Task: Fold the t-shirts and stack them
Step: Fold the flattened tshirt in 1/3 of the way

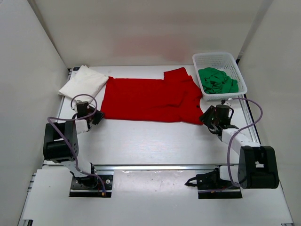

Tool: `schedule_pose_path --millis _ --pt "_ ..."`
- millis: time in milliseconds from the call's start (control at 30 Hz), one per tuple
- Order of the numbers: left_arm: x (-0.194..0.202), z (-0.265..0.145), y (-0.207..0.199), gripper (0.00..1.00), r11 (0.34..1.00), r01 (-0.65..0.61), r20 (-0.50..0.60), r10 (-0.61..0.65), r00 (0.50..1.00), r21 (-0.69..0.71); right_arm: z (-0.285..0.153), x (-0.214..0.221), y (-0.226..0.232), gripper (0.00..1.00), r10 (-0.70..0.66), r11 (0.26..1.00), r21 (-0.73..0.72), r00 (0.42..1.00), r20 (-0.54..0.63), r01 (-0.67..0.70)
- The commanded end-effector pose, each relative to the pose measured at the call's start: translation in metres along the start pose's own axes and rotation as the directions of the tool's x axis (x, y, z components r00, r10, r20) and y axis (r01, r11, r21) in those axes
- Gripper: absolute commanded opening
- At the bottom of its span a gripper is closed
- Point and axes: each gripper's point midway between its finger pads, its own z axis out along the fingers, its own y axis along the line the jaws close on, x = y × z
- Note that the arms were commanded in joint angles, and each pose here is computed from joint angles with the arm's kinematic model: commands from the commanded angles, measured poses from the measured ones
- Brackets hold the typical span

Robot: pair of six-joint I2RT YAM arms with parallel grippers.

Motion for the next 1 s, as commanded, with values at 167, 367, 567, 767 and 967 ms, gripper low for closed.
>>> schedule_pose_path --millis 167,367,567,767,967 --pt "0.005 0.012 0.001 0.06 1.000 0.000 -0.031 -0.001 1.000 -0.019 0.025 0.006 -0.011 0.36 0.060 0.998 0.017 0.997 -0.044 -0.059" --pt "0.000 0.015 -0.001 0.00 1.000 0.013 -0.011 -0.013 1.000 -0.019 0.033 -0.001 -0.016 0.14 0.089 0.996 0.027 0.995 -0.035 -0.088" --pt "-0.016 0.007 0.003 0.00 0.999 0.029 0.016 -0.029 0.999 -0.024 0.025 -0.010 -0.016 0.00 0.137 0.990 0.018 0.991 -0.014 -0.136" --pt "-0.016 -0.013 0.017 0.00 0.998 0.051 0.017 -0.050 0.999 -0.035 -0.001 0.003 -0.019 0.00 0.188 0.982 0.022 0.982 0.006 -0.188" --pt "0.002 -0.054 0.046 0.00 0.996 0.086 0.011 -0.086 0.996 -0.036 -0.033 0.032 -0.040 0.00 0.300 0.953 -0.029 0.953 -0.040 -0.301"
